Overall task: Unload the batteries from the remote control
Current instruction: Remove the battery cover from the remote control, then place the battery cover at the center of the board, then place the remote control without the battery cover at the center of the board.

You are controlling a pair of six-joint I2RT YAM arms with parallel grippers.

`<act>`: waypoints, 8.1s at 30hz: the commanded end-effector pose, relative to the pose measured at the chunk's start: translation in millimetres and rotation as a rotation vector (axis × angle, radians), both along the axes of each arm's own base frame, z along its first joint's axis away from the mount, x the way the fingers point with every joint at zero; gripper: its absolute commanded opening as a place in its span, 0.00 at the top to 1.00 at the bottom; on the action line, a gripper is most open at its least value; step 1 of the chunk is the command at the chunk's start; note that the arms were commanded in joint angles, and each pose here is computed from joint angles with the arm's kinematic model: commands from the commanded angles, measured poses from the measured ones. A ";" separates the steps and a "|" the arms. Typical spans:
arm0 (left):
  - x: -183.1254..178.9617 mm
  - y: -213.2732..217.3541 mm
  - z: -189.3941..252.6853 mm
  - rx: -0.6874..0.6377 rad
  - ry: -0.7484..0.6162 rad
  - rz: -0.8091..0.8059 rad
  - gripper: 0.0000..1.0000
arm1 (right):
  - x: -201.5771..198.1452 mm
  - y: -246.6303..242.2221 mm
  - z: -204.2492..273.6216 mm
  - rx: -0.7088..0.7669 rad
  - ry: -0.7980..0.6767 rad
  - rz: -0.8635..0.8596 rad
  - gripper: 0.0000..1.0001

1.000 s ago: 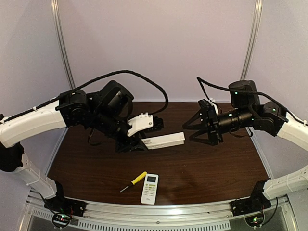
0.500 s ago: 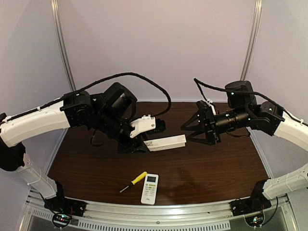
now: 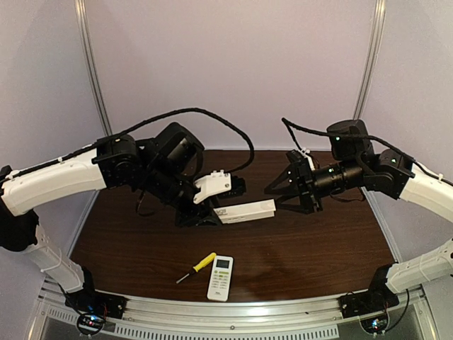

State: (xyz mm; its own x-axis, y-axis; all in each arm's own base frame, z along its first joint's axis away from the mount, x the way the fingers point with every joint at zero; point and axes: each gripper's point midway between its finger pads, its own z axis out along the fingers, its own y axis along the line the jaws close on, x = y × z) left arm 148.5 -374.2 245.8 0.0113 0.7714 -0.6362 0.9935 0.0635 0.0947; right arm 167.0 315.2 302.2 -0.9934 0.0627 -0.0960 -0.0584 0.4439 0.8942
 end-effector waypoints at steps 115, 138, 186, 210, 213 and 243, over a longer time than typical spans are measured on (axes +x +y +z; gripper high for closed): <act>-1.1 10.5 1.8 -0.075 0.032 0.109 1.00 | 37.7 -40.8 56.3 0.079 -0.163 -0.267 1.00; -11.6 35.9 -2.9 -0.079 0.070 0.166 1.00 | 117.3 -70.1 -58.8 -0.189 -0.233 -0.424 1.00; 3.2 40.5 -12.1 -0.017 -0.014 0.187 1.00 | 160.7 -85.5 -160.3 -0.349 -0.089 -0.244 0.64; -3.1 24.0 -67.5 0.047 0.098 0.174 1.00 | 96.1 -113.7 -109.0 -0.330 -0.135 -0.278 0.25; -6.3 19.1 -76.5 0.025 0.119 0.161 1.00 | 86.6 -117.6 -101.8 -0.319 -0.144 -0.290 0.12; 43.3 -17.9 -158.0 0.179 -0.132 -0.031 1.00 | 33.4 -147.8 -101.6 -0.316 -0.114 -0.362 0.00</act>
